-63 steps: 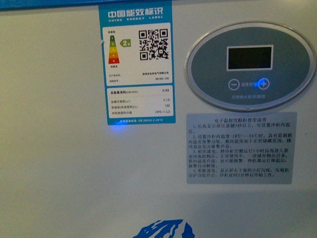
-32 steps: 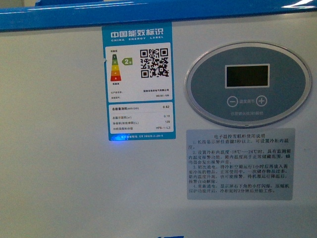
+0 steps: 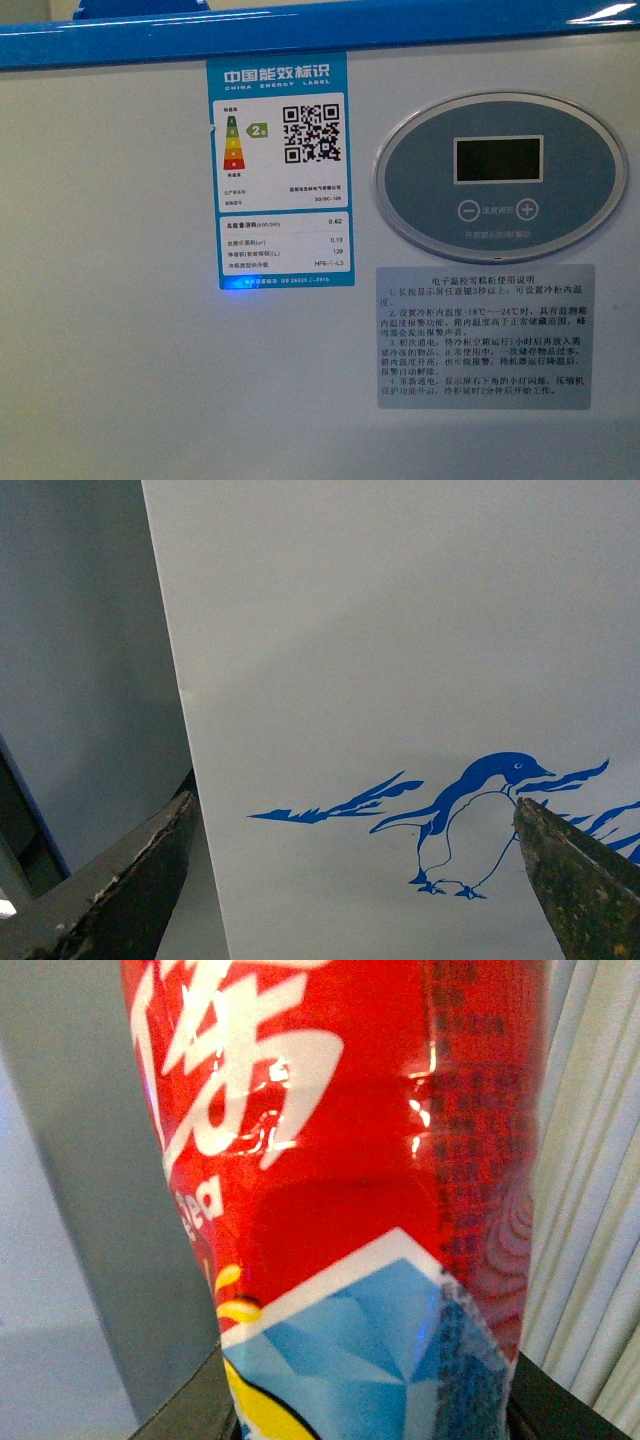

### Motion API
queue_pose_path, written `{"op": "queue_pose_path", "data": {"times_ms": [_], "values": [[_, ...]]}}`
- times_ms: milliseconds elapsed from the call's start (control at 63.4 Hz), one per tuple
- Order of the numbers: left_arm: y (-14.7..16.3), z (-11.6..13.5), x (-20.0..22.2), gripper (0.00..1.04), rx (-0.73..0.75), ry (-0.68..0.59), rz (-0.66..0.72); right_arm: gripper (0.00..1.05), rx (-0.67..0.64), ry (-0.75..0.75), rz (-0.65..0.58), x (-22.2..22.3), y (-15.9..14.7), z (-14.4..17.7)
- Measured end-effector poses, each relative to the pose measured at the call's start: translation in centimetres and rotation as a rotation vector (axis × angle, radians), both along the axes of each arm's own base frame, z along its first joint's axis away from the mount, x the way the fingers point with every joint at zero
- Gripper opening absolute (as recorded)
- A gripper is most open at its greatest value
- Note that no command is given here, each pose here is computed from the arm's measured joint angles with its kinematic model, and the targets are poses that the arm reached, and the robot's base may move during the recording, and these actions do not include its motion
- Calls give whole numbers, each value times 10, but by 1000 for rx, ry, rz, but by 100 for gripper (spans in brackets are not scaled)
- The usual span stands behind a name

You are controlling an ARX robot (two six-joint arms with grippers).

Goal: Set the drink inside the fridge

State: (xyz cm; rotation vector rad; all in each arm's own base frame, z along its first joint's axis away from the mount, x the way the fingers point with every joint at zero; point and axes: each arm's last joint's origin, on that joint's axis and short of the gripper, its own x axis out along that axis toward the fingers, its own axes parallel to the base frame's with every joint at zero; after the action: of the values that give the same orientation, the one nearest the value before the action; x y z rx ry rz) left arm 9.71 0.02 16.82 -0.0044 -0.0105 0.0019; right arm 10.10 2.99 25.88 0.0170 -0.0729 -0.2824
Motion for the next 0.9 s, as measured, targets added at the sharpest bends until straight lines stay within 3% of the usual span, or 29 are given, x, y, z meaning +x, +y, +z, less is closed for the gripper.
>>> {"op": "queue_pose_path", "data": {"times_ms": [900], "values": [[0,0,0,97,0,0,0,39,0,0,1,0,0,0]]}}
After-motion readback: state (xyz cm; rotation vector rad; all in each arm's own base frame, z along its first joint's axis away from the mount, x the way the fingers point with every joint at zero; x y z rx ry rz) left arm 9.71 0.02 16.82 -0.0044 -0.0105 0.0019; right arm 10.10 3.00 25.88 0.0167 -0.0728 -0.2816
